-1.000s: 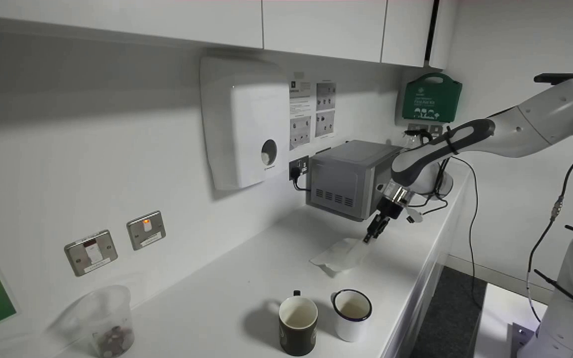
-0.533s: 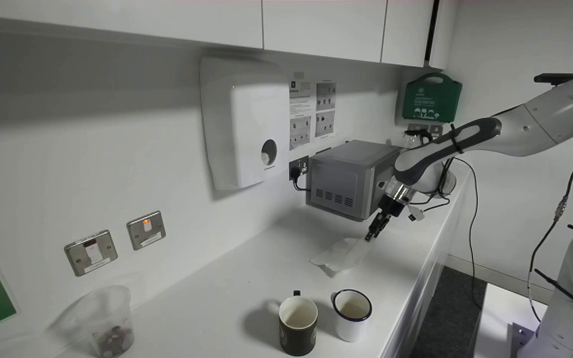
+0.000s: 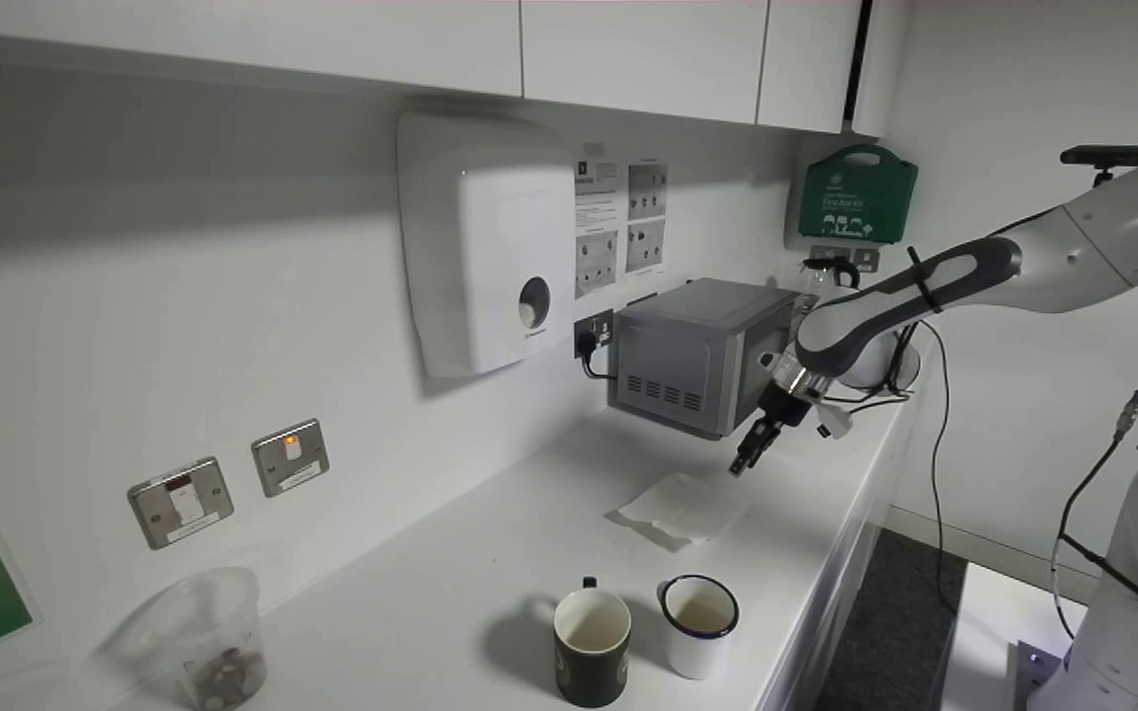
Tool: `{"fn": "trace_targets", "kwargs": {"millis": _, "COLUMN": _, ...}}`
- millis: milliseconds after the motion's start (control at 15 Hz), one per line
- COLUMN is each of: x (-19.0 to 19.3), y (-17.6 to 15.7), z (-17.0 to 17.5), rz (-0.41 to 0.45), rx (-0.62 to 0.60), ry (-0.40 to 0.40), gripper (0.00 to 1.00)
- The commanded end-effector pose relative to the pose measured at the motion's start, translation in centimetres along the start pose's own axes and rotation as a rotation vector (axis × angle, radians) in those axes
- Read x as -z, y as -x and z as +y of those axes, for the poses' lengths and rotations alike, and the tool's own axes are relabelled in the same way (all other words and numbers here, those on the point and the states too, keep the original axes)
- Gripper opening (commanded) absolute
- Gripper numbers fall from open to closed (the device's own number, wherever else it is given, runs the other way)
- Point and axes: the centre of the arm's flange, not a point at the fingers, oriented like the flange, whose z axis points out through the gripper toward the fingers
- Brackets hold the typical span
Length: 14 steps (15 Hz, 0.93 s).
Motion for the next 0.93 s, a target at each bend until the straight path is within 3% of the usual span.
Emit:
{"fn": "trace_targets", "kwargs": {"millis": 0, "x": 1.8, "y": 1.3, "z": -1.9, "rz": 0.042, "rx": 0.001, "ry": 0.012, "gripper": 1.0}}
{"fn": "trace_targets", "kwargs": {"millis": 867, "x": 3.6, "y": 2.4, "z": -8.3, "rz": 0.107, "rx": 0.027, "ry": -0.063, "gripper": 1.0}}
